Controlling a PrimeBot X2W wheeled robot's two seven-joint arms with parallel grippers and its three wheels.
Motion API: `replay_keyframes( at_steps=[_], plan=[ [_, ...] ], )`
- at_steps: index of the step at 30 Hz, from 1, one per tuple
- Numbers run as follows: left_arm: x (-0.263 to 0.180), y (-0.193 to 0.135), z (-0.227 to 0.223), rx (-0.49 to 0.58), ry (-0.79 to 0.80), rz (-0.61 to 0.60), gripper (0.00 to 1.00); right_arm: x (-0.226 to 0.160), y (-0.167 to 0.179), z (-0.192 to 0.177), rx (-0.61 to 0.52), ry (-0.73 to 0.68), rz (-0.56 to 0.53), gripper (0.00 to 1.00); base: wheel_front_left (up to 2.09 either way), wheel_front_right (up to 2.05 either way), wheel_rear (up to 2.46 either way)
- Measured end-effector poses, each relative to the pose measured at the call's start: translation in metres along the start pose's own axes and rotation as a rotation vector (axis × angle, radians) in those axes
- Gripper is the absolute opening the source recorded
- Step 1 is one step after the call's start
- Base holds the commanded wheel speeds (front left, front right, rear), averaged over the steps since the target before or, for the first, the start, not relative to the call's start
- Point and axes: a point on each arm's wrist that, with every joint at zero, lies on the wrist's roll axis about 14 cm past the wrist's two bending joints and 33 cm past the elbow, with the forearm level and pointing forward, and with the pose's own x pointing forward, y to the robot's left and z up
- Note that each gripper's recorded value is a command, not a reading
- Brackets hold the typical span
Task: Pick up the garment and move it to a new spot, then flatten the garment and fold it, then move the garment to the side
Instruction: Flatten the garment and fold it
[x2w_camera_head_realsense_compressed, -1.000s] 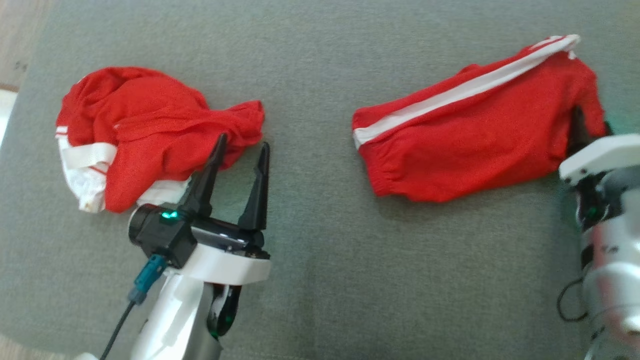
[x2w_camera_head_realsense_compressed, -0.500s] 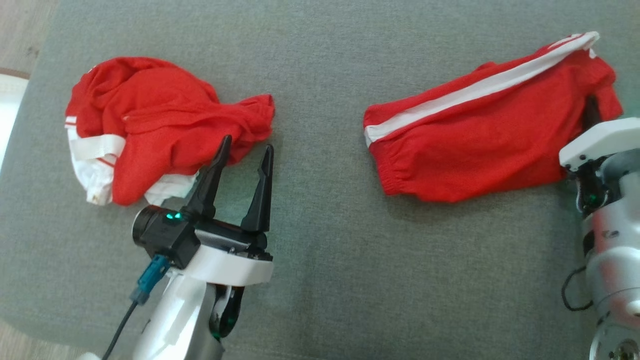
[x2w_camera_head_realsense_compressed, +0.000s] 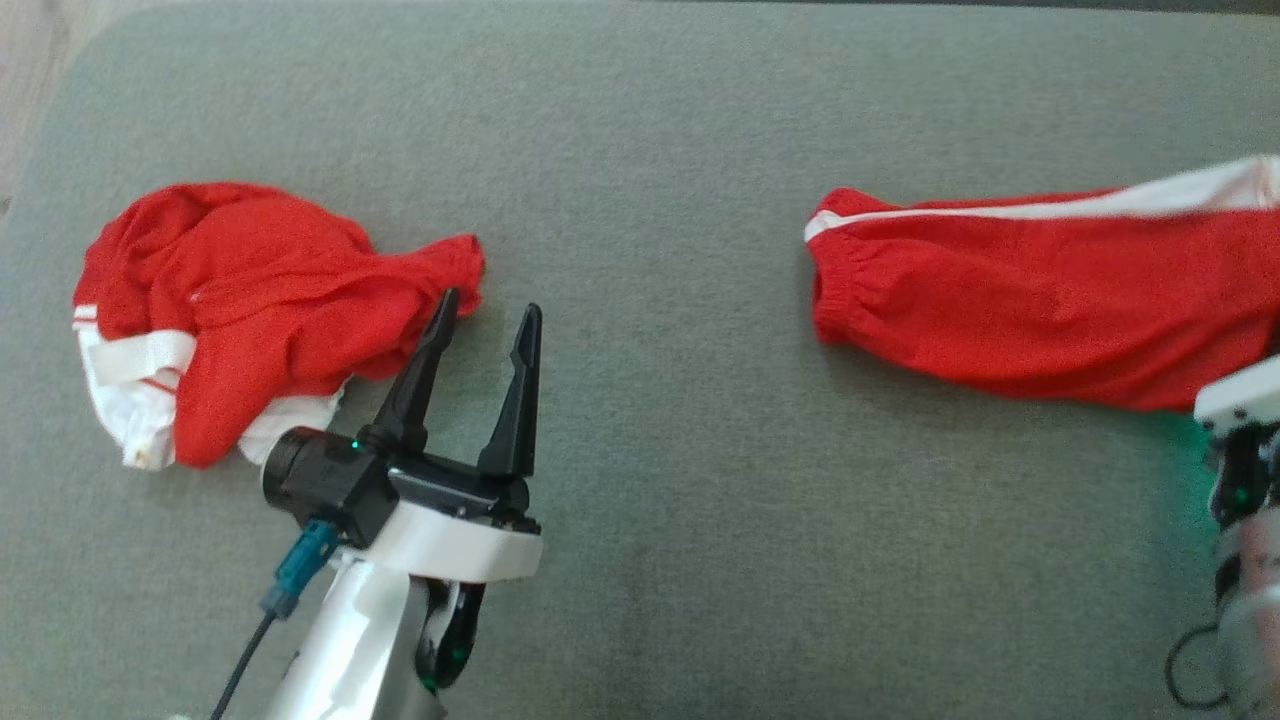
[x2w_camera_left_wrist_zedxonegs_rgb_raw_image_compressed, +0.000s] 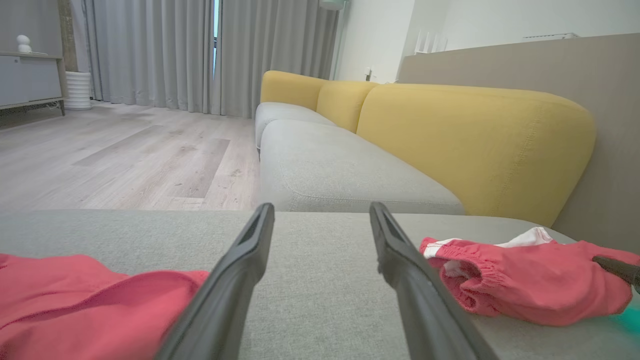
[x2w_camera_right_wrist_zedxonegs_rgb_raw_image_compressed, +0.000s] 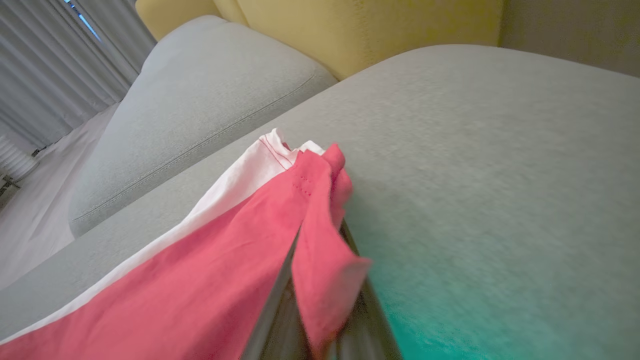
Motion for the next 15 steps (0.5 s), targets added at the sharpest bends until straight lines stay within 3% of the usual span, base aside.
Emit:
replay_keyframes(
  at_steps=[7,15],
  plan=[
    [-0.003,-0.012,-0.001,-0.001,0.001,-0.03,1.0,-0.02,-0.019,0.0,0.05,-0.029,-0.048,0.0,0.0,0.0,0.0],
    [-0.007,-0.011,0.0,0.01,0.003,-0.025,1.0,-0.02,0.034,0.013,0.044,-0.083,0.082,0.0,0.0,0.0,0.0]
  ],
)
